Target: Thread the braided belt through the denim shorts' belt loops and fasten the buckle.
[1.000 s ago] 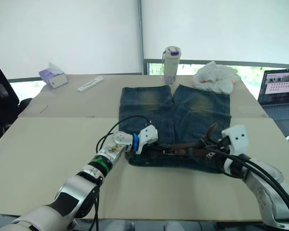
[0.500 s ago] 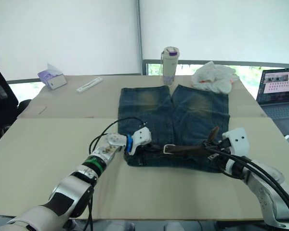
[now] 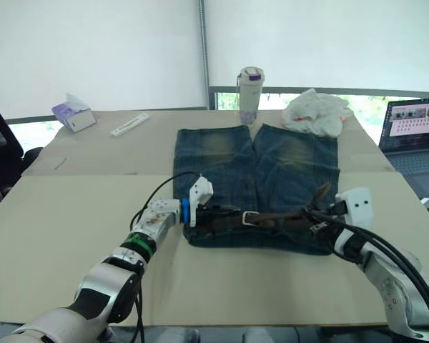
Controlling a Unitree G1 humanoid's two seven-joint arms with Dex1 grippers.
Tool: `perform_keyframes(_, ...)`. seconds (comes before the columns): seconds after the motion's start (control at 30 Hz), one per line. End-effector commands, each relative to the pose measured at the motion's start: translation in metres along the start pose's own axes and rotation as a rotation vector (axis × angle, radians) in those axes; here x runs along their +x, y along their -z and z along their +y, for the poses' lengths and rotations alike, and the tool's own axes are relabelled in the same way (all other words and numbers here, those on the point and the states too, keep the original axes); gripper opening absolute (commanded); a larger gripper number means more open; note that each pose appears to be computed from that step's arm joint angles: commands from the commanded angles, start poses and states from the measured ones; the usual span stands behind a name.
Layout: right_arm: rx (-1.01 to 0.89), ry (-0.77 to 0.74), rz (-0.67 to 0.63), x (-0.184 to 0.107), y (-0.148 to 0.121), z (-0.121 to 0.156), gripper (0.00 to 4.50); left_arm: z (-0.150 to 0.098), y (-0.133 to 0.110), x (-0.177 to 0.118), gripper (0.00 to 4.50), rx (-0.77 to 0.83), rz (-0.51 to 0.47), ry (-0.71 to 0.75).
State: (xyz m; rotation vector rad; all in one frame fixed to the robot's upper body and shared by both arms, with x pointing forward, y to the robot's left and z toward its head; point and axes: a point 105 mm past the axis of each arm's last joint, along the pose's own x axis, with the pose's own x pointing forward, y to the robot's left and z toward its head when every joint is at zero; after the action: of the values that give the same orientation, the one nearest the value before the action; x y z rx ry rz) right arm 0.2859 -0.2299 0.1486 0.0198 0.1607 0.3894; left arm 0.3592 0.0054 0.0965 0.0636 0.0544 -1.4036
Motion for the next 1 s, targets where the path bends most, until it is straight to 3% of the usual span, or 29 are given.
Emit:
perform_keyframes(0.03,0.043,-0.026,-0.100,0.001,-0.022,0.011,0.00,-0.008,-0.035,0.008,0.05,0.070,-0.105,0.053)
perform_keyframes(0.17,0.104,-0.070,-0.136,0.010,-0.028,0.028,0.00,-0.019,-0.054,0.014,0.05,0.097,-0.156,0.075)
perform_keyframes(0.23,0.125,-0.090,-0.144,0.014,-0.030,0.035,0.00,-0.022,-0.057,0.017,0.55,0.109,-0.155,0.071)
perform_keyframes(0.3,0.140,-0.104,-0.147,0.017,-0.032,0.040,0.00,-0.024,-0.057,0.020,1.23,0.143,-0.141,0.054)
perform_keyframes(0.5,0.173,-0.115,-0.142,0.024,-0.037,0.049,0.00,-0.021,-0.053,0.033,4.10,0.195,-0.133,-0.059)
perform_keyframes(0.77,0.205,-0.115,-0.103,0.029,-0.033,0.058,0.00,-0.015,-0.064,0.042,4.10,0.199,-0.203,-0.147)
perform_keyframes(1.0,0.232,-0.129,-0.103,0.031,-0.033,0.065,0.00,-0.014,-0.056,0.045,3.92,0.209,-0.183,-0.154)
